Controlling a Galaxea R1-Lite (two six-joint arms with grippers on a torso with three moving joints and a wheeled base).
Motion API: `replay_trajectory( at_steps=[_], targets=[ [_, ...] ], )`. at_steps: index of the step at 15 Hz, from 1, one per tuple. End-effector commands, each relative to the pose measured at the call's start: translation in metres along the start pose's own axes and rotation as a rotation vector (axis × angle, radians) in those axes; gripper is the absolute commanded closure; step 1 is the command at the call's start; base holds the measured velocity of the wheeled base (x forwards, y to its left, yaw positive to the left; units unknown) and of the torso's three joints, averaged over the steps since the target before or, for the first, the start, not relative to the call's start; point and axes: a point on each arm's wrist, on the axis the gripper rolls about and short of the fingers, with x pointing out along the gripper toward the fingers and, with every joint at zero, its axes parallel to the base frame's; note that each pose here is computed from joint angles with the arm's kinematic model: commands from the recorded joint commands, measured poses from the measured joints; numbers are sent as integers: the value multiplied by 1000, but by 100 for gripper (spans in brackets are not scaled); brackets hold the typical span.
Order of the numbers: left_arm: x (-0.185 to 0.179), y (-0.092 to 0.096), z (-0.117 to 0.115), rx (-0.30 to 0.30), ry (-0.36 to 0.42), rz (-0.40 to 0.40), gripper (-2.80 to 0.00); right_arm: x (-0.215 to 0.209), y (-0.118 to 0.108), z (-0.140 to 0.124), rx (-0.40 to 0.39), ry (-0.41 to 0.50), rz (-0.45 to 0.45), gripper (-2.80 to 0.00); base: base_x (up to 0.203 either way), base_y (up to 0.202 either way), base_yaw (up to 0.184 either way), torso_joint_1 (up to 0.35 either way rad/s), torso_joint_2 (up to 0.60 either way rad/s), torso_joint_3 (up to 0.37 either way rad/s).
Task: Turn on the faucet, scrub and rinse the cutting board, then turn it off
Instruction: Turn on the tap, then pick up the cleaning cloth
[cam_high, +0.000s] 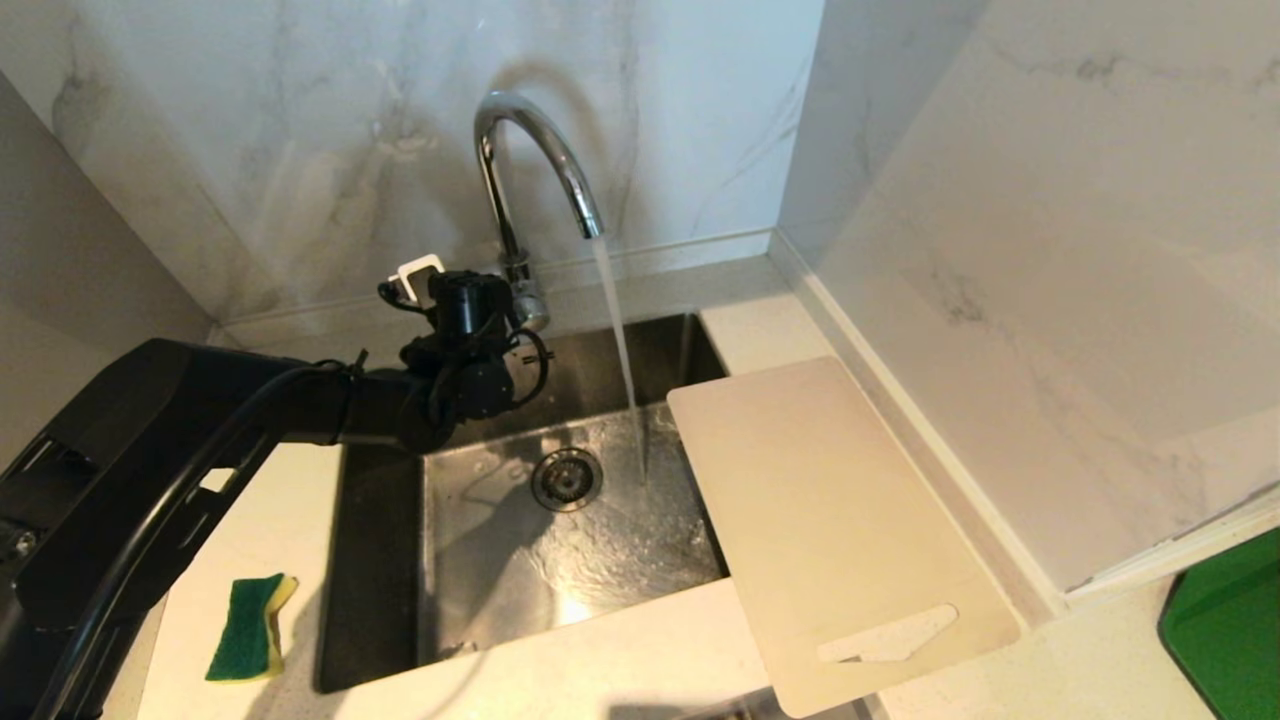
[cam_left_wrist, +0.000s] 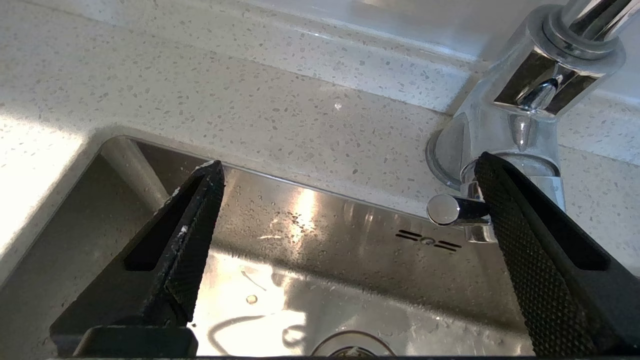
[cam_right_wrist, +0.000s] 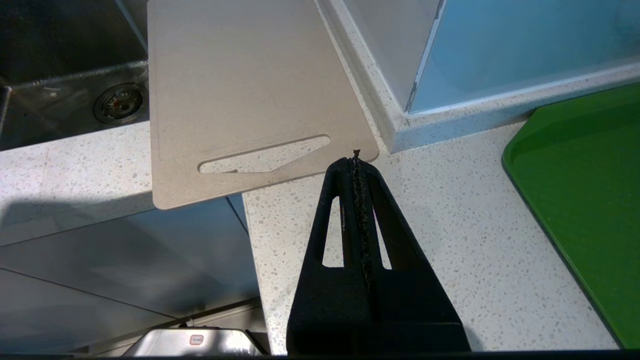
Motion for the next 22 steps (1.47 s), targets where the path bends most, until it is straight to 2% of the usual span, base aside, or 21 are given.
replay_trajectory(
  at_steps=[1,4,9,12,14,16,18,19,20,21,22],
  targets=[
    [-8,-5,14,-33,-17,-20,-280,0,0,0,0,1,0,0,0,0,0,0,0,0],
    [-26,-13,39,-94,-42,-66,-280,0,0,0,0,0,-1,0,0,0,0,0,0,0],
    [-43,-17,67,-146,-72,-92,-280,0,0,0,0,1,0,0,0,0,0,0,0,0],
    [-58,-8,98,-165,-85,-116,-280,0,0,0,0,0,0,0,0,0,0,0,0,0],
    [-76,5,124,-174,-74,-184,-280,0,0,0,0,-1,-1,0,0,0,0,0,0,0],
    [-100,25,151,-164,-40,-286,-280,0,0,0,0,0,0,0,0,0,0,0,0,0],
    [-121,44,168,-114,45,-406,-280,0,0,0,0,0,0,0,0,0,0,0,0,0],
    [-129,53,167,-66,118,-450,-280,0,0,0,0,0,0,0,0,0,0,0,0,0],
    [-132,58,164,-35,160,-457,-280,0,0,0,1,0,0,0,0,0,0,0,0,0],
    [-135,60,164,-29,166,-459,-280,0,0,0,0,0,0,0,0,0,0,0,0,0],
    [-136,64,161,-6,178,-453,0,0,0,0,0,1,0,0,0,0,0,0,0,0]
  ],
)
